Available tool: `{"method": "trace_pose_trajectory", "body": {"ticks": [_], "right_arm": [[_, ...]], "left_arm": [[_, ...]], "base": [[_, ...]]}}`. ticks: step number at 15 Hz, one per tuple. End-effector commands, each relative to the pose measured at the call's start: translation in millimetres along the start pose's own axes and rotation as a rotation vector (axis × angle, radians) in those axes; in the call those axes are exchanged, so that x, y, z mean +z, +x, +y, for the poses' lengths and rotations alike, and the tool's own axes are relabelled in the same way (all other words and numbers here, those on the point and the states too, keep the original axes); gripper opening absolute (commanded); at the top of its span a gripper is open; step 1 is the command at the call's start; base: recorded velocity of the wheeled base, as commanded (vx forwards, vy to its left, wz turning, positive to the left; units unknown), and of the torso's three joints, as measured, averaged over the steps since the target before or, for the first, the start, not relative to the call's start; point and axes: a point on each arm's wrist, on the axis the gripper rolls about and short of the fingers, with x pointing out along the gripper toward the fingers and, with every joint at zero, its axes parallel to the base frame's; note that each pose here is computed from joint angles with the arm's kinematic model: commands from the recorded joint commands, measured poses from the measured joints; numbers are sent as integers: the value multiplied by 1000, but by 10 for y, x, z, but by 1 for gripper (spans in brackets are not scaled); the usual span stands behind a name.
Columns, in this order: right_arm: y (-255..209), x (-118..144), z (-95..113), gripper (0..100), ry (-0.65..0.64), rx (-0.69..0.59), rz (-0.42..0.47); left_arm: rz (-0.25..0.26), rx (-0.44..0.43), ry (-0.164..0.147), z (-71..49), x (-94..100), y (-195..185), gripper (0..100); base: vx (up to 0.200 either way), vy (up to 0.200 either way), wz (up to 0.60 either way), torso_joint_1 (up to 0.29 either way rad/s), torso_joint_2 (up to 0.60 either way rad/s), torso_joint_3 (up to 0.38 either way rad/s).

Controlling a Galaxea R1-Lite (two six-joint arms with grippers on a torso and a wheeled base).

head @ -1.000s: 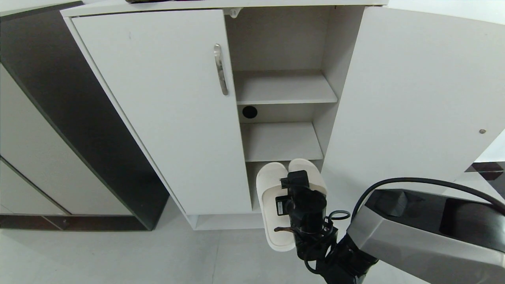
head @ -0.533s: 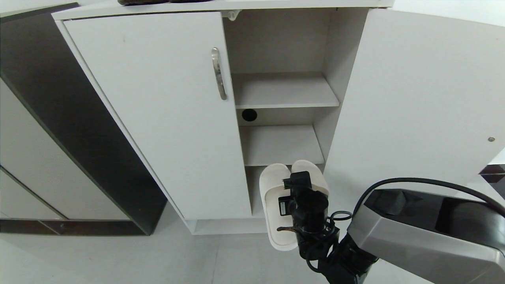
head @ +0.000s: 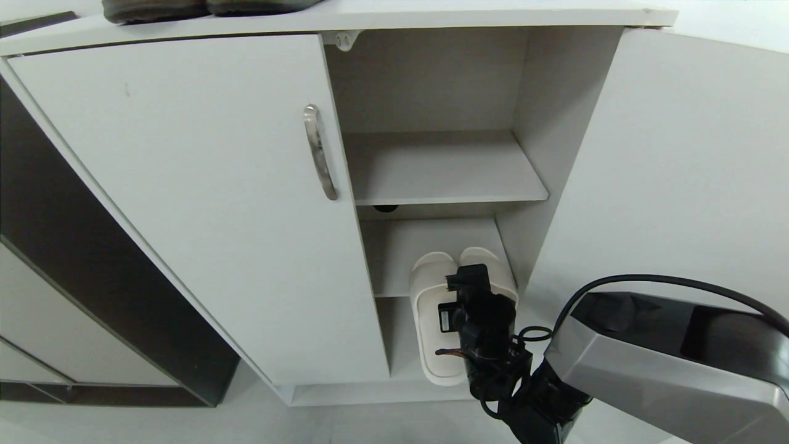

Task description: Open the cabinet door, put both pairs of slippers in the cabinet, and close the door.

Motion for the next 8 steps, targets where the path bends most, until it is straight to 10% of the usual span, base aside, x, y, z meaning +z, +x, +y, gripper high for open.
{"method": "trace_pose_trajectory", "body": {"ticks": [1, 8], "right_arm": [[39, -9, -43, 0, -1, -12, 1], [308, 73, -29, 0, 30, -51, -35]], "left_arm": [[1, -1, -1, 0, 0, 1, 0], [1, 0, 1, 0, 0, 1, 0]], "base": [[0, 0, 0, 0, 0, 0], [0, 0, 0, 0, 0, 0]]}}
